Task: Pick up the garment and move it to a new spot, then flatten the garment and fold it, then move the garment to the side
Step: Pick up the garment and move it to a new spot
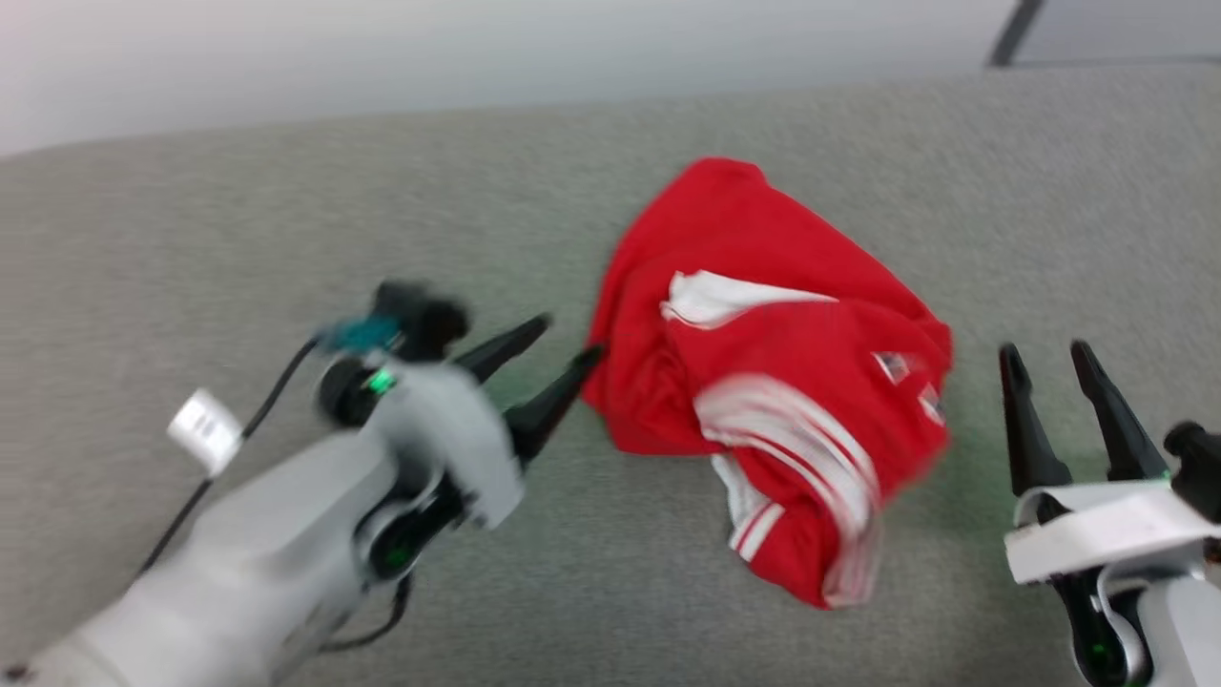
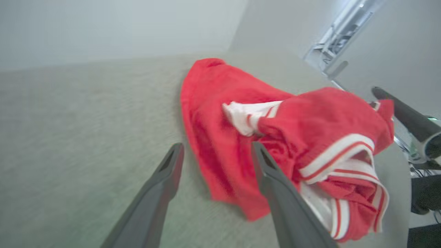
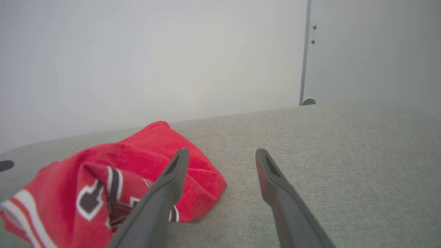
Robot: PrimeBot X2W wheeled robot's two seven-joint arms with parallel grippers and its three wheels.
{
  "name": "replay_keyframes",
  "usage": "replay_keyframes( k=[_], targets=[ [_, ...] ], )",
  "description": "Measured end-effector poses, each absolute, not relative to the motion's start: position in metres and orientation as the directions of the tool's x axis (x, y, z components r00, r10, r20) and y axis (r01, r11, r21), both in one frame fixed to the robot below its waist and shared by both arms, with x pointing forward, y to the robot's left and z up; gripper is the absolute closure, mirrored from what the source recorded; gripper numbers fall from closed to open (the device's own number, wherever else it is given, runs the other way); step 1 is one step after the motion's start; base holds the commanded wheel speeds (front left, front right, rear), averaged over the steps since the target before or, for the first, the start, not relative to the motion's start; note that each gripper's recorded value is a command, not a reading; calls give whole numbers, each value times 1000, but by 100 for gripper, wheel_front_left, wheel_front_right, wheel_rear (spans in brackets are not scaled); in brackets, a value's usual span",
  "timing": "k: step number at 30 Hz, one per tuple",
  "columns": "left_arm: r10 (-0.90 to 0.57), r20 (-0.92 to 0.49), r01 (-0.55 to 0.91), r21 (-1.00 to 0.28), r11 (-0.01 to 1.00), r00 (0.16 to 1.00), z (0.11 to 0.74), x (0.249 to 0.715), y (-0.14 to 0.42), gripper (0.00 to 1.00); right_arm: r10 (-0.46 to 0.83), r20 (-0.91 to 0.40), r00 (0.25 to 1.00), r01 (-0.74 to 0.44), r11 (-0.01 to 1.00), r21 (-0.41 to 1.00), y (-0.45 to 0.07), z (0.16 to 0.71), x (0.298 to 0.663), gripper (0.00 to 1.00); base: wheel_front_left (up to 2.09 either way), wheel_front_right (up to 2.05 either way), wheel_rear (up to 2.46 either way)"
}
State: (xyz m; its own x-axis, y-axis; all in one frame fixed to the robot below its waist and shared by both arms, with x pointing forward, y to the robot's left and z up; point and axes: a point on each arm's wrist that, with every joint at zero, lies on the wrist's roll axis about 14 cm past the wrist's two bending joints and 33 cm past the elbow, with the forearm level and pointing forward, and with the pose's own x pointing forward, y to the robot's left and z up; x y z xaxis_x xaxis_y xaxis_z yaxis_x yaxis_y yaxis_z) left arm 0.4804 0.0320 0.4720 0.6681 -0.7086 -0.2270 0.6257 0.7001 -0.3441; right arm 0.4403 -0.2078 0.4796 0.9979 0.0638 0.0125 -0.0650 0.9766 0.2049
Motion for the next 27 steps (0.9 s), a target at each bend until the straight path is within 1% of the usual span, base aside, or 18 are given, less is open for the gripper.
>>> replay_keyframes(
  k=[2,7,10,12,15,19,27],
  targets=[
    [-651,-239,560,-354,749,720,463,474,59,0,71,8,997,-71,977,202,-206,479,438,0,0,0,0],
    [-539,-265,434,-364,824,800,454,453,111,0,87,-5,996,-84,979,187,-206,477,430,0,0,0,0],
    [-426,-199,346,-340,874,882,475,460,152,0,85,-7,996,-82,979,184,-208,478,425,0,0,0,0],
    [-357,-179,287,-328,900,917,477,453,174,0,84,-15,996,-80,980,182,-209,477,418,0,0,0,0],
    [-270,-179,206,-311,928,946,470,432,199,0,75,-11,997,-72,982,177,-213,480,411,0,0,0,0],
    [-161,-146,114,-286,951,976,472,410,227,0,49,-5,999,-47,985,169,-225,484,398,0,0,0,0],
    [-22,-42,13,-207,978,999,490,378,255,0,-1,17,1000,-2,985,172,-240,492,378,0,0,0,0]
  ],
)
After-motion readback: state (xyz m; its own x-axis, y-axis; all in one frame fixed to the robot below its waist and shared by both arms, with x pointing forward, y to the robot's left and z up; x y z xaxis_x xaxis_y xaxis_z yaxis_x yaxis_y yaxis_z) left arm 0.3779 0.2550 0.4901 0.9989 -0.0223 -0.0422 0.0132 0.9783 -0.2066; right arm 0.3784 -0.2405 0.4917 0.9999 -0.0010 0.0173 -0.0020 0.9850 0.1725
